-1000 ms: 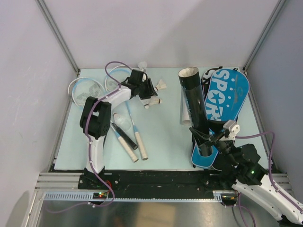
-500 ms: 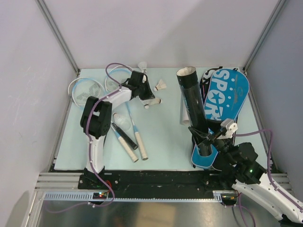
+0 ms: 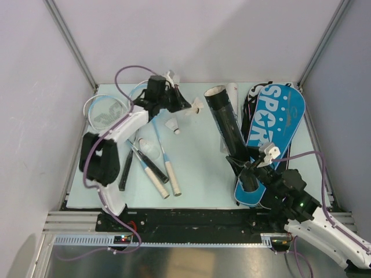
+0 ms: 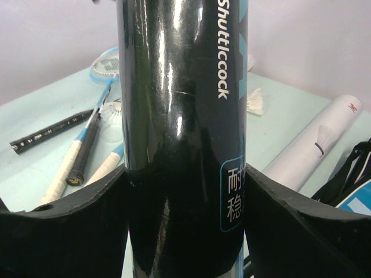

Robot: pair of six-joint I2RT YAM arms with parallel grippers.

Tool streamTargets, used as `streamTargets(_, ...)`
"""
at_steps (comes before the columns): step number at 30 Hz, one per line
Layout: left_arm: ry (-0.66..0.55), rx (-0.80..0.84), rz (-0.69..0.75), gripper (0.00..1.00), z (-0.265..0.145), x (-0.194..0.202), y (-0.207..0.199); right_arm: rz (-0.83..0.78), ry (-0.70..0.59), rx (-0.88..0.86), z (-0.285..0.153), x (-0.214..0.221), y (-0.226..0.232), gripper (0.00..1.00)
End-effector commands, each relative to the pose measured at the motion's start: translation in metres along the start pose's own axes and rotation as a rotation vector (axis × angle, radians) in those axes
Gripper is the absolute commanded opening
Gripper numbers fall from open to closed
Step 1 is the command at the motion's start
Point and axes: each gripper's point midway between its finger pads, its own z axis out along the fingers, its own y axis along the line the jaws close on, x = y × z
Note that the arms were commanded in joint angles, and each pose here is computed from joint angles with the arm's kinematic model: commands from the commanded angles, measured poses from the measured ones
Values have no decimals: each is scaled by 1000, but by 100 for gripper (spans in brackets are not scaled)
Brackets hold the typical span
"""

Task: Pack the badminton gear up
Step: Pick up the shuttlecock at the center of the board, then place the shuttlecock at the shuttle tube.

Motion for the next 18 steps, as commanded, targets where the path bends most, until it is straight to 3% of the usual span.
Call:
streamTargets(1,-131,166,87,0,-74,-35,-59,-60,-51,-3,1,-25,-1,31)
streamTargets(11,-235,209,106,0,-187,-32,-42,-182,7,-89,11,6,10,32)
streamTargets(18,-287,154,230,0,-268,-10,-46,-326,76,-182,28,31,23,34)
